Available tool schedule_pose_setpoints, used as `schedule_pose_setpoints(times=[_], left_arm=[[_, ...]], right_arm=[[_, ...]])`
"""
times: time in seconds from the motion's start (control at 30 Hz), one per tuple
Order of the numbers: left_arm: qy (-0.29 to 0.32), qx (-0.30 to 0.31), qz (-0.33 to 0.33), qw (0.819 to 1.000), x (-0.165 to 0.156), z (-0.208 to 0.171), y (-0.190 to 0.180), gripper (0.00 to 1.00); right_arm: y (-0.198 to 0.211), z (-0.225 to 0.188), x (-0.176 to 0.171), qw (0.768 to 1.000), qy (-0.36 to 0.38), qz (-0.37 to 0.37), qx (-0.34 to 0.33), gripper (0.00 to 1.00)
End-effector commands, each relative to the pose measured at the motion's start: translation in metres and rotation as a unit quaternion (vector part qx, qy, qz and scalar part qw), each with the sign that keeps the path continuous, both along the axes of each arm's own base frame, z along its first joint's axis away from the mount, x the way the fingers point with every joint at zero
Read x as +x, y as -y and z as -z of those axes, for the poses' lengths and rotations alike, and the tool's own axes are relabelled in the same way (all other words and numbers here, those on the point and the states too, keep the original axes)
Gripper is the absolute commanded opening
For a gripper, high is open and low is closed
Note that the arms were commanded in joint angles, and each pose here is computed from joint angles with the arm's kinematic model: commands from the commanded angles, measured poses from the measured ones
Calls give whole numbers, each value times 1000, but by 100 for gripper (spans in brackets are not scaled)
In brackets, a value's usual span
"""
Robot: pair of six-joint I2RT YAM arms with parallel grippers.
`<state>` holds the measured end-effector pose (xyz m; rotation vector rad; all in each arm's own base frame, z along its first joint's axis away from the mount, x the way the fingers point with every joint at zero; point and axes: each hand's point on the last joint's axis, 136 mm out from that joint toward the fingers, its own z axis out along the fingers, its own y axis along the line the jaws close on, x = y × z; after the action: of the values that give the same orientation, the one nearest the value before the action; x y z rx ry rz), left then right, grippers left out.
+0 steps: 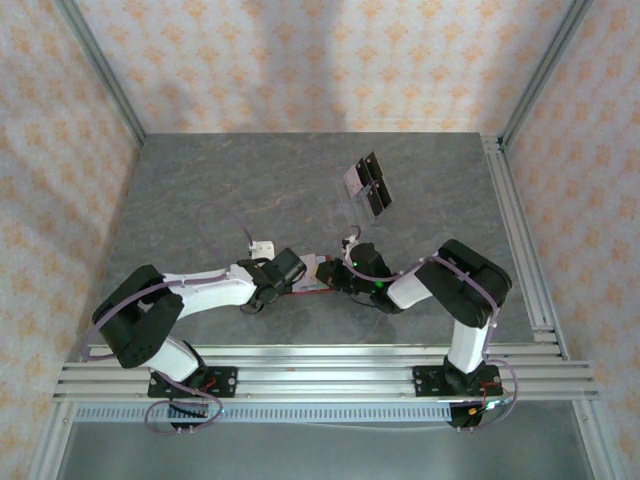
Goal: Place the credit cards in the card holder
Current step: Insert the credit card into the card slot.
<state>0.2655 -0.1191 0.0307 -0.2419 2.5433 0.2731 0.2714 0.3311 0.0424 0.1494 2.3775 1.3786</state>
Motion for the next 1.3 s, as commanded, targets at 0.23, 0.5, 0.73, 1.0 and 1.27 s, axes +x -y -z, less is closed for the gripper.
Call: schedule_pose_setpoints(times=[0.23, 0.5, 0.73, 1.0, 1.27], left_arm=[[-22, 38, -4, 999, -14, 8, -17, 100], [-22, 39, -3, 999, -14, 8, -17, 100], [-21, 39, -4, 999, -14, 7, -18, 100], [-21, 40, -4, 999, -14, 8, -18, 100], [-21, 39, -5, 999, -14, 8, -18, 100]], right_arm=[[-3, 8, -4, 1000, -12, -20, -7, 0], [3, 9, -8, 1000, -12, -16, -11, 0], [7, 12, -10, 1000, -14, -16, -18, 0], [5, 12, -11, 999, -16, -27, -20, 0], [-2, 12, -10, 999, -19, -39, -22, 0]])
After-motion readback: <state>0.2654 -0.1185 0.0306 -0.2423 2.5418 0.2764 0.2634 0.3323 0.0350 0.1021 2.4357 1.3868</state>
